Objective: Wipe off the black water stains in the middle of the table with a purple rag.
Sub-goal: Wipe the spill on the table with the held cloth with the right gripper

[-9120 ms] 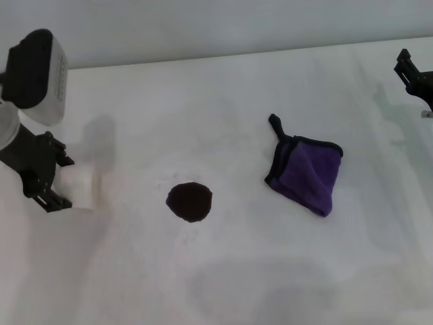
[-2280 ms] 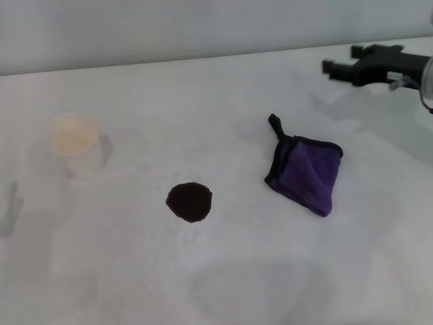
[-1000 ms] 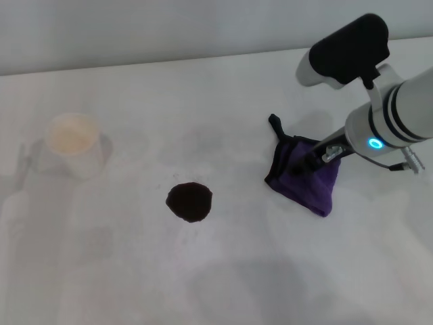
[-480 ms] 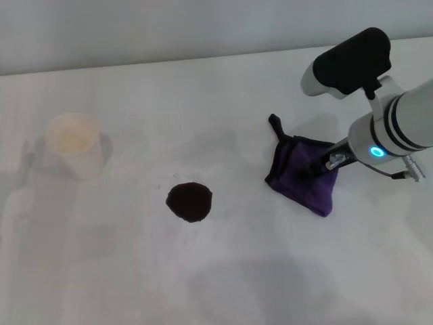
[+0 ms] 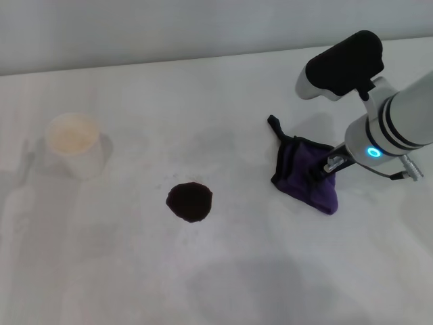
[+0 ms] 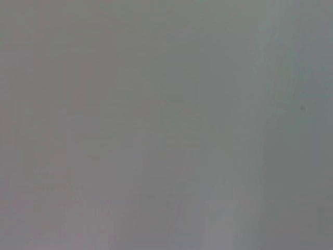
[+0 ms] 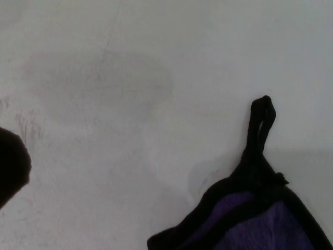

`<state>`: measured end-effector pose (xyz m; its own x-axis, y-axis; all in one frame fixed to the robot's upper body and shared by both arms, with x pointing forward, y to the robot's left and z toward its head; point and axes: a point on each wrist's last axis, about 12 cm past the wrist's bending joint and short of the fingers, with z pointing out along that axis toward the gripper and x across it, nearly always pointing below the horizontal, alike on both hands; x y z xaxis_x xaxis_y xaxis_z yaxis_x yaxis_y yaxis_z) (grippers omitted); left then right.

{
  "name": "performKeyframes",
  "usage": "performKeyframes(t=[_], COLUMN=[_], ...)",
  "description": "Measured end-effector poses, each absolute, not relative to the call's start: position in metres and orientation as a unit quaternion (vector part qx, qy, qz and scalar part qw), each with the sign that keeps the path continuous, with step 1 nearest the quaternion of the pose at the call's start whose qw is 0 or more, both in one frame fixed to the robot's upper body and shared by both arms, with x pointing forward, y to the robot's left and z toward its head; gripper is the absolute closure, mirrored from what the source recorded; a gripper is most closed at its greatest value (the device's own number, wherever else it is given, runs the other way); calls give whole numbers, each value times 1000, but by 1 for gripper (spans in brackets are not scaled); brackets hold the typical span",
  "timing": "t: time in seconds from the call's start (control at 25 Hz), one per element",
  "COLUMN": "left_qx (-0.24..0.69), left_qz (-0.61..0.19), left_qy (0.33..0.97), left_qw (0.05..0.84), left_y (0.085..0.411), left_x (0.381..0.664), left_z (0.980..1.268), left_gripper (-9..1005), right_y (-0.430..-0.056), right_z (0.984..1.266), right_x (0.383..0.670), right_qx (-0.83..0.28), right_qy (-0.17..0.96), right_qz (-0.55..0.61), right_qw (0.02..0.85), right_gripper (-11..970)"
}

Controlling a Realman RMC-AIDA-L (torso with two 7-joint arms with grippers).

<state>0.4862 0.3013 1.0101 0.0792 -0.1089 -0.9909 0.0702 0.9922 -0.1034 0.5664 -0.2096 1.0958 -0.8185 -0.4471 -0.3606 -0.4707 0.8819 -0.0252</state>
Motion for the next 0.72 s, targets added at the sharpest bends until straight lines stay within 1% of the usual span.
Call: performKeyframes(t=[0.2, 0.36, 0.56, 0.72], left_qx=[-14, -14, -14, -14], left_qz=[-61, -61, -62, -62], left_qy=[676, 677, 677, 677], left_qw=[735, 733, 733, 733], left_y=[301, 301, 301, 301], left_x=[486, 486, 487, 487], left_z=[1010, 1010, 1010, 1010], left_gripper=[115, 115, 116, 116], right_y=[-205, -193, -160, -133], right_z=[1105, 1120, 1136, 1137], right_x=[568, 568, 565, 562], right_qx=[-250, -278, -344, -386], right_qy=[947, 934, 903, 879], right_qz=[36, 50, 98, 125], right_qw=[197, 221, 240, 252], right_gripper=[800, 835, 851, 854])
